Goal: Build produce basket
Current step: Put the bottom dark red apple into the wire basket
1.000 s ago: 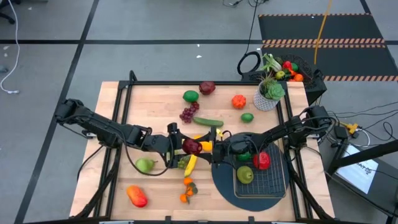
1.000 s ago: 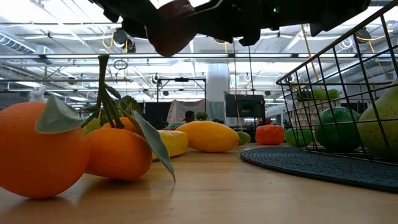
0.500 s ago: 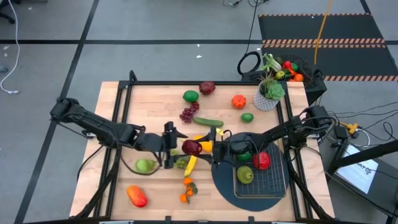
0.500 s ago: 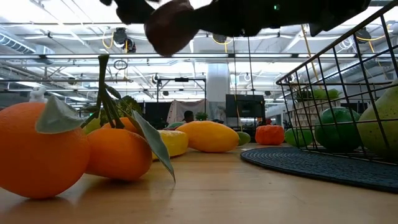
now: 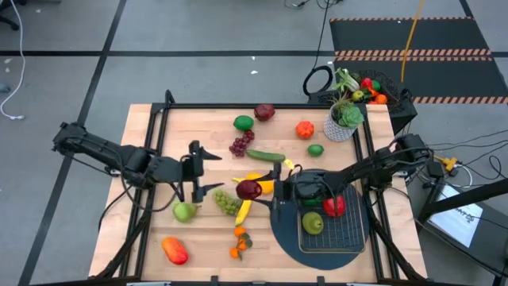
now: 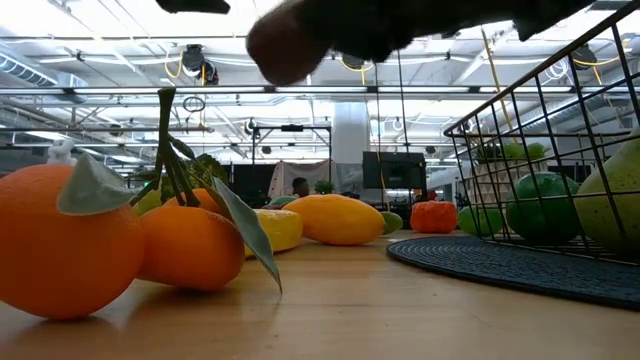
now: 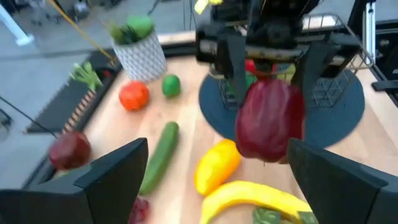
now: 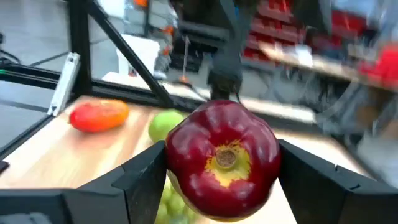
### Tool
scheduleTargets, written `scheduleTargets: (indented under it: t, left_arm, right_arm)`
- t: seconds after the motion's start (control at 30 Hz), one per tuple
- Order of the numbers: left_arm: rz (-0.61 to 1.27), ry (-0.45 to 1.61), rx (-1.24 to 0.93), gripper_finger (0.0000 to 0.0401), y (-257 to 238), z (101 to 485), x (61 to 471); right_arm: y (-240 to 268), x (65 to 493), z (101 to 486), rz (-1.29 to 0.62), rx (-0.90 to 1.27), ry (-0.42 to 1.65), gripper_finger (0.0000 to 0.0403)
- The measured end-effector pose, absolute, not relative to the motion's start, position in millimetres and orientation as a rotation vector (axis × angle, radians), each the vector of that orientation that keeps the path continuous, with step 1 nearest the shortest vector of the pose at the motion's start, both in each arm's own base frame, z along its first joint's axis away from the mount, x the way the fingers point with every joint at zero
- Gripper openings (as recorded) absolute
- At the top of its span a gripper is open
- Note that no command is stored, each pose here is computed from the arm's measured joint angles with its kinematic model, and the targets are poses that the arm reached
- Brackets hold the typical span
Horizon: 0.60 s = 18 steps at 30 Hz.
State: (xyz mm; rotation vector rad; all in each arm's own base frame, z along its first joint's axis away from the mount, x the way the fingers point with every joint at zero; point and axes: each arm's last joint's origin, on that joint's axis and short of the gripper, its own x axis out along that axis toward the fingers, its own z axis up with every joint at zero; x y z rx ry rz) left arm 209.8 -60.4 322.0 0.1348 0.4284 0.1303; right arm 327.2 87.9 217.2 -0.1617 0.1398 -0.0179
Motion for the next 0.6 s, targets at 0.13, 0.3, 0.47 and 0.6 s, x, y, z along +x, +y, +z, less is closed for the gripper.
scheduleTargets:
  t: [0.13, 0.3, 0.47, 0.6]
  left_arm:
    - [0.135, 0.392, 0.184, 0.0383, -53.5, 330.9, 201.0]
    - [0.154, 0.370, 0.211, 0.0383, -46.0, 336.8, 195.0]
    - [0.162, 0.401, 0.193, 0.0383, -44.7, 333.8, 193.7]
    - [0.163, 0.436, 0.195, 0.0383, -45.8, 328.4, 197.4]
  right_arm:
    - [95.5, 315.7, 225.1, -0.025, -0.017, 0.187, 0.0268]
    - [106.3, 294.7, 242.8, -0.017, 0.143, 0.222, 0.0268]
    - [109.5, 266.1, 263.2, -0.002, 0.303, 0.284, 0.0268]
    - [104.6, 236.3, 279.5, -0.005, 0.407, 0.353, 0.0267]
